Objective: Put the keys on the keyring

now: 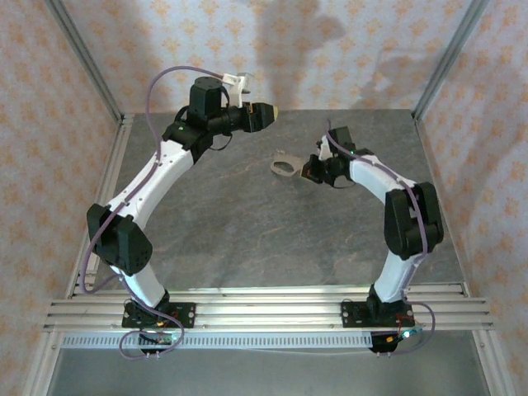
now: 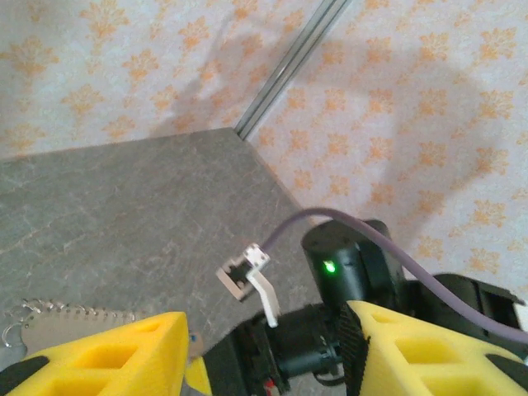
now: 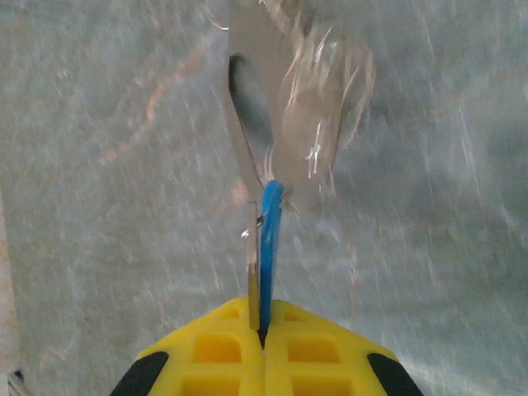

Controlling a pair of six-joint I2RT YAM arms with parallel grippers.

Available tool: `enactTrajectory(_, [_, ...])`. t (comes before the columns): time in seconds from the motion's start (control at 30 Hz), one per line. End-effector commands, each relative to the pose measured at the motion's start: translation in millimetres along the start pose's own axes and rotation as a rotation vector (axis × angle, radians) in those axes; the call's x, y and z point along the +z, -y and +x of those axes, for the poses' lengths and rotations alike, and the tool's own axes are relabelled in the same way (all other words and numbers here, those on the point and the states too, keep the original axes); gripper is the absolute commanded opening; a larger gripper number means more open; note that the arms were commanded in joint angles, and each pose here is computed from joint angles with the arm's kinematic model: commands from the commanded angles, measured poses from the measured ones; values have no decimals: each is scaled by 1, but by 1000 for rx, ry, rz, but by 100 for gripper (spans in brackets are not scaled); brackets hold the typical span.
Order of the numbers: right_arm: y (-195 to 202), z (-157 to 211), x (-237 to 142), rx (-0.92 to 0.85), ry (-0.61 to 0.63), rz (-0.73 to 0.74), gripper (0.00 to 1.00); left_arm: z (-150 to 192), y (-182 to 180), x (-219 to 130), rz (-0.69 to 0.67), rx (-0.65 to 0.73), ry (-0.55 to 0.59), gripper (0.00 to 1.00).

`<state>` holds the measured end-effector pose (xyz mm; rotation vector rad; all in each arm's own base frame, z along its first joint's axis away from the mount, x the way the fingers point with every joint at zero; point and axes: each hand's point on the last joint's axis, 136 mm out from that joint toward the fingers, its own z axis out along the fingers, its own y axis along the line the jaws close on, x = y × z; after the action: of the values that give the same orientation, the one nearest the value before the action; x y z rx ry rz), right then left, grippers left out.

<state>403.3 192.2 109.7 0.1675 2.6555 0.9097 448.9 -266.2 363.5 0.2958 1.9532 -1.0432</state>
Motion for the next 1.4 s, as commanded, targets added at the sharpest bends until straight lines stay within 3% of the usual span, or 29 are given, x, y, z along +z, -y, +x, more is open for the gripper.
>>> enactTrajectory(0.0, [-29, -6, -23, -39, 116, -94, 0, -10, 8, -11, 14, -4, 45, 52])
enactTrajectory(0.7, [29, 85, -4, 28, -34, -23, 0, 7, 6, -6, 22, -35, 14, 53])
enactTrajectory(0.73, [30, 88, -7, 23, -41, -20, 5, 8, 6, -6, 24, -36, 13, 53])
enactTrajectory(0.9, [10, 83, -40, -30, -7, -24, 54, 9, 13, -11, 35, -28, 15, 61])
enactTrajectory(0.97, [-4, 73, -63, -63, 40, -17, 67, 9, 16, -17, 34, -22, 22, 66])
enactTrajectory(1.0, [-12, 67, -76, -81, 72, -16, 72, 10, 17, -21, 26, -19, 25, 74])
enactTrajectory(1.17, [-37, 32, -133, -108, 225, -29, 82, 11, 18, -43, -26, 7, 56, 94])
enactTrajectory(1.37, [-25, -7, -182, -96, 448, 85, 87, 15, 11, -76, -139, 67, 112, 97])
